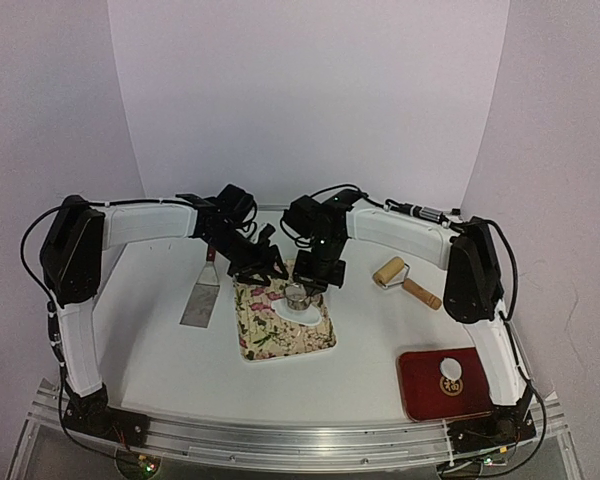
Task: Roll out the dumpling wrappers from the dough
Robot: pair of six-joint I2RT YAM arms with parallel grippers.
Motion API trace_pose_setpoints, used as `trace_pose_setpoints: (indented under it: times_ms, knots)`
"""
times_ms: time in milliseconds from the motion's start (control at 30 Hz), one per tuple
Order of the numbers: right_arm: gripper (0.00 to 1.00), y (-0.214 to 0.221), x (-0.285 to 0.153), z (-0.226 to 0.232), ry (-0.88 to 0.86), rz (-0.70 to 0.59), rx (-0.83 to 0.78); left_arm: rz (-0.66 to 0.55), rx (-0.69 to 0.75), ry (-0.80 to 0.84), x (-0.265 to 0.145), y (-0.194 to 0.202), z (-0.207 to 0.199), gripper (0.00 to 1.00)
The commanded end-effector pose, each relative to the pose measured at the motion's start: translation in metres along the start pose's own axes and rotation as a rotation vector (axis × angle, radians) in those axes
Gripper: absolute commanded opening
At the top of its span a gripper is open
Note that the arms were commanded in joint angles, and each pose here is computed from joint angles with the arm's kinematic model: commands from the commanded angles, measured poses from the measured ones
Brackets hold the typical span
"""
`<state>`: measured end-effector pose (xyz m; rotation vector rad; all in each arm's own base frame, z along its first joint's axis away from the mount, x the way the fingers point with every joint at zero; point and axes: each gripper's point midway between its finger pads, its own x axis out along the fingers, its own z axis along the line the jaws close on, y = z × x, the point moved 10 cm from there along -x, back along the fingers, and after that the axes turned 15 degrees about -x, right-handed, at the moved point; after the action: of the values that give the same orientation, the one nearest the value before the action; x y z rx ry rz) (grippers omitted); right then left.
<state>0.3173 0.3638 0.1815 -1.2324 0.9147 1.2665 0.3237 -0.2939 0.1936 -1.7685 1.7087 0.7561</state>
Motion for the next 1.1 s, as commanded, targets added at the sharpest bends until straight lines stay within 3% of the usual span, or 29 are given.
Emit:
trace_pose_setpoints:
  times_ms: [0,167,1067]
  knots:
    - [0.00,-0.006,0.008,0.001,-0.022,0.002,0.038,-0.013,0.039,0.058,0.001,-0.013,-0.012,0.52]
    - [0.00,-0.008,0.013,-0.001,-0.033,0.001,0.046,-0.002,0.036,0.060,0.006,-0.016,-0.011,0.45]
    - [0.00,-0.006,0.042,-0.013,-0.066,0.070,0.053,0.043,-0.009,0.041,0.024,-0.017,0.002,0.39]
